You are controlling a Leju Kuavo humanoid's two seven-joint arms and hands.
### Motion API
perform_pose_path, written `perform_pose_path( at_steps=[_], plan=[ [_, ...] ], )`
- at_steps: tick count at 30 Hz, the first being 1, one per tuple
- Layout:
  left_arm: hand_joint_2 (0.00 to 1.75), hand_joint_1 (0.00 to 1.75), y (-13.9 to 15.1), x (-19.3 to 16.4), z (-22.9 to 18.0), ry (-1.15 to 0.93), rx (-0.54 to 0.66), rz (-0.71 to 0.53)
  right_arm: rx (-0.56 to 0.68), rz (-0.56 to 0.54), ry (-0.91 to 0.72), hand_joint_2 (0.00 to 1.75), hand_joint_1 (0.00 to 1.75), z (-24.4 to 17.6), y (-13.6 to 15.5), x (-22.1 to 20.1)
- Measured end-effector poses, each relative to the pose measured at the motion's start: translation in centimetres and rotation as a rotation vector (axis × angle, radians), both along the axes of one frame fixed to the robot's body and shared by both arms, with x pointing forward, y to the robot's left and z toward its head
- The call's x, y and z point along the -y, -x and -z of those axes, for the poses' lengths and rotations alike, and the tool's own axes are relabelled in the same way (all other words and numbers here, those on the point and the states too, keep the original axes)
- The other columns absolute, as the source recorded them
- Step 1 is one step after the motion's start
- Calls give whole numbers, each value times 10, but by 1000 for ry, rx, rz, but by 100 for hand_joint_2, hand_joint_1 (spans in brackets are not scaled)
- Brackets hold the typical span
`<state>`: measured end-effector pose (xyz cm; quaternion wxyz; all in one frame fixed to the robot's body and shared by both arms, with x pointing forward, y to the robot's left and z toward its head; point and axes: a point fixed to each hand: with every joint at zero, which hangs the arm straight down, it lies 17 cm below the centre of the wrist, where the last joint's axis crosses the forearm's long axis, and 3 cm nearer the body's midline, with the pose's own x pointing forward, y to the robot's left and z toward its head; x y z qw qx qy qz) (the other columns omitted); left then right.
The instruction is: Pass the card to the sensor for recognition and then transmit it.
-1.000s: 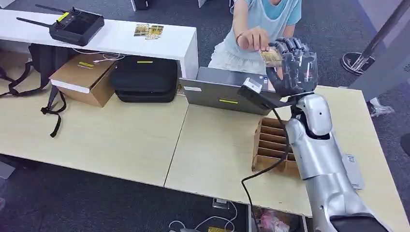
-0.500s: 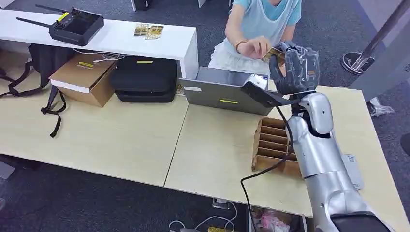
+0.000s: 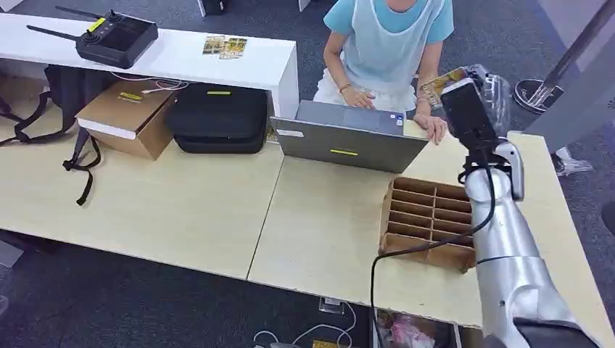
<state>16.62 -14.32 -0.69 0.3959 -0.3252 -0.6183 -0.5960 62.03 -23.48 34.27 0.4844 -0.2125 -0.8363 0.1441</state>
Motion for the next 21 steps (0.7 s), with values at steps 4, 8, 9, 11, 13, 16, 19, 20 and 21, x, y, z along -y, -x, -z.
perform_pose_path(
  at_steps=[4, 8, 9, 11, 13, 16, 19, 20, 21],
  plan=[
    [0, 0, 0, 0, 0, 0, 0, 0, -82, 20, -99, 175, 175, 14, -12, 45],
    [0, 0, 0, 0, 1, -2, 3, 2, -182, 16, -240, 175, 175, 31, -23, 101],
    [0, 0, 0, 0, 1, -4, 3, 1, -196, 23, -266, 175, 175, 33, -24, 113],
    [0, 0, 0, 0, 1, -4, 3, 1, -204, 45, -298, 175, 175, 34, -25, 139],
    [0, 0, 0, 0, 2, -5, 3, 2, -208, 63, -318, 175, 175, 34, -24, 161],
    [0, 0, 0, 0, 2, -5, 4, 3, -210, 58, -373, 175, 175, 36, -20, 185],
    [0, 0, 0, 0, 2, -4, 5, 4, -201, 33, -433, 175, 175, 40, -13, 205],
    [0, 0, 0, 0, 2, -4, 5, 4, -200, 28, -445, 175, 175, 42, -11, 210],
    [0, 0, 0, 0, 2, -5, 5, 4, -198, 16, -460, 175, 175, 45, -8, 215]
  ],
)
